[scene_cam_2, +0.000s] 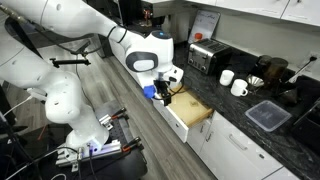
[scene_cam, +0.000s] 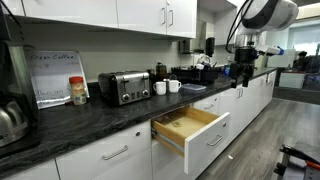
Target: Close the open drawer.
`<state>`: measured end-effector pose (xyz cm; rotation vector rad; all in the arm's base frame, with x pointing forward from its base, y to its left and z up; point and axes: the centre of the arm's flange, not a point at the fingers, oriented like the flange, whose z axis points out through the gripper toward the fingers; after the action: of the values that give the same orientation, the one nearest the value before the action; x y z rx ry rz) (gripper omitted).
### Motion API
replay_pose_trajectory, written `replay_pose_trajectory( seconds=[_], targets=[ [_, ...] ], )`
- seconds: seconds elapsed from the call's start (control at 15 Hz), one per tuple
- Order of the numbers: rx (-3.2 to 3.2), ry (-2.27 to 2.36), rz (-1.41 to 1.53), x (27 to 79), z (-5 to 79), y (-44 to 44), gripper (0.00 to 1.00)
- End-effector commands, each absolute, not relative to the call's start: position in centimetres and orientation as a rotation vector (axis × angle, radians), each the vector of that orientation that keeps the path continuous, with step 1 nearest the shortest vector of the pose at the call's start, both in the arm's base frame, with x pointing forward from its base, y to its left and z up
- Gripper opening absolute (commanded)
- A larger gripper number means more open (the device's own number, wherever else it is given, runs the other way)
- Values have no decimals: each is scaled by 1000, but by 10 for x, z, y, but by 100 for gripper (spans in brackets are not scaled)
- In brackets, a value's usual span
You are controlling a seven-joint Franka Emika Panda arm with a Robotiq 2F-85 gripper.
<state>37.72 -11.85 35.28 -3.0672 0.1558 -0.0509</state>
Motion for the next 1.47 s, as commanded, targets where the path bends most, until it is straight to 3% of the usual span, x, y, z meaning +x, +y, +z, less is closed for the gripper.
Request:
replay_pose_trajectory(
  seconds=[0.0, 1.4],
  targets=[
    [-3036, 105, -6, 377, 320, -114, 100],
    [-3008, -23, 95, 372, 245, -89, 100]
  ],
)
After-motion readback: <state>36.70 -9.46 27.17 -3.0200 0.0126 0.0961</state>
